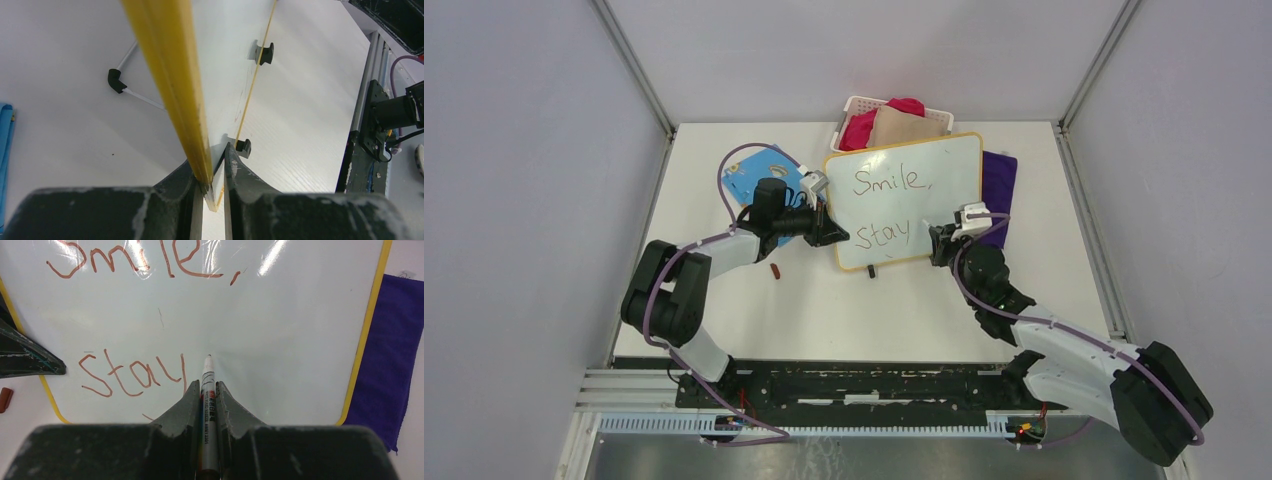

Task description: Write a sentence on the whiteboard

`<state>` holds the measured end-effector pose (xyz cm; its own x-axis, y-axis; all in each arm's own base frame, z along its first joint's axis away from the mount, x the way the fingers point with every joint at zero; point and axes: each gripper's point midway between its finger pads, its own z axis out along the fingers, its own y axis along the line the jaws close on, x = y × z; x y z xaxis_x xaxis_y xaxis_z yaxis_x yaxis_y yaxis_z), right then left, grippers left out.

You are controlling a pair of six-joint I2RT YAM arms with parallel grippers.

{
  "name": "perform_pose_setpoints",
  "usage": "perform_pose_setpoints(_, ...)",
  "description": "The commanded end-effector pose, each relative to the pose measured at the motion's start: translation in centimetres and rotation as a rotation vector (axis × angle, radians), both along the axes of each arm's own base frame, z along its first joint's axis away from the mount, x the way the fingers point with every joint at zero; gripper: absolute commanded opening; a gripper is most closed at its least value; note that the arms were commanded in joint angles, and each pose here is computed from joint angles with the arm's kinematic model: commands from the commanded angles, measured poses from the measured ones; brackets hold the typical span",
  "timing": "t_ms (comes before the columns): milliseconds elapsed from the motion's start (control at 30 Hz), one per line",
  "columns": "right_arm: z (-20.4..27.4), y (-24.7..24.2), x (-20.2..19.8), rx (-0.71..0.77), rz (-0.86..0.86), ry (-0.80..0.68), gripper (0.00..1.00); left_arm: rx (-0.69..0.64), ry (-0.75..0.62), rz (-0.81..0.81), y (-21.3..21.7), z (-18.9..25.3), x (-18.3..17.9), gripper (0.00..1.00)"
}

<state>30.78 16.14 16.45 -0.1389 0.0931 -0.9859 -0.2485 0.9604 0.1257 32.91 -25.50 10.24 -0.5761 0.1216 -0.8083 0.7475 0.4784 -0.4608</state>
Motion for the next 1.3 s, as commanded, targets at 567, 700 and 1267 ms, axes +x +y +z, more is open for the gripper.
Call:
perform_pose_setpoints(567, 3.7, 0.8, 1.7, -0.004, -0.008, -0.072, 0.00, 0.217, 0.095, 0.052, 2.4, -6.2, -1.2, 0.02)
perform_pose_setpoints(700, 4.0, 0.9, 2.0, -0.006, -0.012, -0.075, 0.00, 0.216, 0.095, 0.052, 2.4, -6.2, -1.2, 0.02)
perform_pose_setpoints(1267, 4.3, 1.6, 2.7, -0.014, -0.003, -0.073, 0.00, 0.218, 0.097, 0.051, 2.4, -6.3, -1.3, 0.02)
